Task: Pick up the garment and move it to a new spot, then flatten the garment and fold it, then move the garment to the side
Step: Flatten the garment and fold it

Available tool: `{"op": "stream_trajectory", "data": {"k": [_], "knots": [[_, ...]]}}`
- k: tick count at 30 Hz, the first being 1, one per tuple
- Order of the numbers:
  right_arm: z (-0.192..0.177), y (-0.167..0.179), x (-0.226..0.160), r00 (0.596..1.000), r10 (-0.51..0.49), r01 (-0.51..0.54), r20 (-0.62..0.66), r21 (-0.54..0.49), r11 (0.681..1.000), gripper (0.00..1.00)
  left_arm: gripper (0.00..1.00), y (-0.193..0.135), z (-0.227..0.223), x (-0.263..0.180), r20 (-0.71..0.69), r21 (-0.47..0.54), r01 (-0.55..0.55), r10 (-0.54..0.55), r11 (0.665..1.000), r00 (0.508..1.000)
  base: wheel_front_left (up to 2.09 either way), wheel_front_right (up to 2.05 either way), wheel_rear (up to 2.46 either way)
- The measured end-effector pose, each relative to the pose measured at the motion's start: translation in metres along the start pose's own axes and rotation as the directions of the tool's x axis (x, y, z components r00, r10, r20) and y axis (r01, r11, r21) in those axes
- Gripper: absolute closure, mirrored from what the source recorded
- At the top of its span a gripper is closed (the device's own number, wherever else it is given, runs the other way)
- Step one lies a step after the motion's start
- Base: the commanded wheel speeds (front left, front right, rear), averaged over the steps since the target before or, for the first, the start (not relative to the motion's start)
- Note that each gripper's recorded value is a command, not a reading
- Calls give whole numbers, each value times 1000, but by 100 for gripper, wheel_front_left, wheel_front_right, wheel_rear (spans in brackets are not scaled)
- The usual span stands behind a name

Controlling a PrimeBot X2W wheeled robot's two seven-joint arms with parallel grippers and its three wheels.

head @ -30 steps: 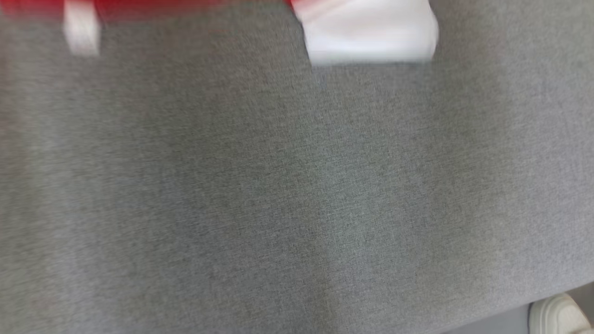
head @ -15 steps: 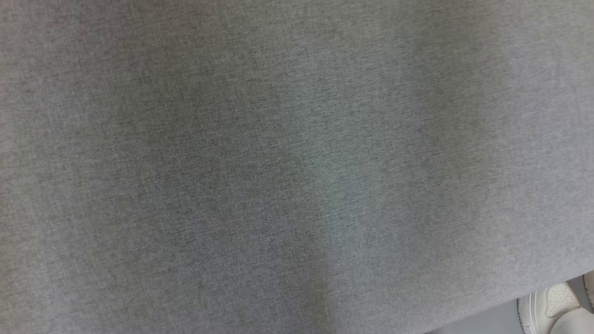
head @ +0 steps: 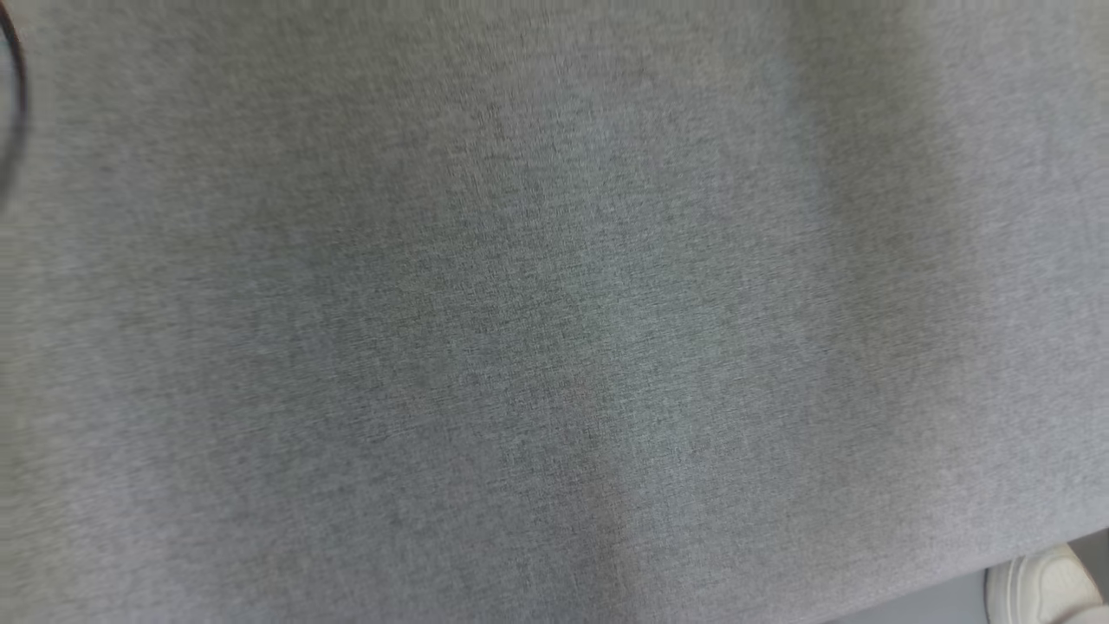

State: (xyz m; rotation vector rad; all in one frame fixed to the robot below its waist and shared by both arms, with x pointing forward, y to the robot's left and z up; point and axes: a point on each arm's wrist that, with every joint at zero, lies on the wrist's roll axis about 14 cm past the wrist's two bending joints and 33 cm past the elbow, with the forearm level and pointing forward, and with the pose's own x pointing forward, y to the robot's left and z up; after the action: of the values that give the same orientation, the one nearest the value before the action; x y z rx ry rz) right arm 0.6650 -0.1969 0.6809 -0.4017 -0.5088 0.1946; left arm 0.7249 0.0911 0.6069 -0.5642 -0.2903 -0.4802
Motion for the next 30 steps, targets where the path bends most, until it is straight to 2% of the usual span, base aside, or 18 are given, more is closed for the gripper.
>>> {"op": "stream_trajectory", "data": {"k": [3, 7, 12, 18, 22, 26, 28, 29, 30], "knots": [[-5, 19, -19, 996, 62, -57, -70, 74, 996, 100, 100, -4, -7, -20, -59, 2, 4, -4, 1000, 998, 0, 0, 0], [3, 19, -45, 986, 92, -69, -138, 160, 985, 100, 100, -6, -8, -50, -115, -15, -18, 16, 1000, 993, 0, 0, 0], [15, 16, -79, 968, 119, -70, -222, 220, 973, 100, 100, -12, -8, -90, -173, -53, -60, 50, 997, 984, 0, 0, 0], [25, 10, -124, 942, 119, -28, -315, 279, 960, 100, 100, -33, -23, -148, -287, -73, -94, 69, 993, 955, 0, 0, 0], [25, 9, -160, 912, 109, 43, -396, 356, 933, 100, 100, -46, -35, -192, -336, -116, -165, 118, 979, 934, 0, 0, 0], [23, 21, -202, 857, 150, 91, -494, 430, 898, 100, 100, -57, -36, -232, -358, -152, -232, 166, 961, 919, 0, 0, 0], [20, 30, -226, 814, 184, 101, -551, 446, 889, 100, 100, -60, -37, -253, -378, -154, -262, 188, 953, 906, 0, 0, 0], [18, 33, -249, 769, 197, 113, -608, 432, 895, 100, 100, -66, -38, -270, -395, -149, -273, 196, 950, 898, 0, 0, 0], [19, 35, -259, 750, 202, 121, -630, 432, 894, 100, 100, -69, -39, -278, -411, -141, -274, 196, 951, 890, 0, 0, 0]]}}
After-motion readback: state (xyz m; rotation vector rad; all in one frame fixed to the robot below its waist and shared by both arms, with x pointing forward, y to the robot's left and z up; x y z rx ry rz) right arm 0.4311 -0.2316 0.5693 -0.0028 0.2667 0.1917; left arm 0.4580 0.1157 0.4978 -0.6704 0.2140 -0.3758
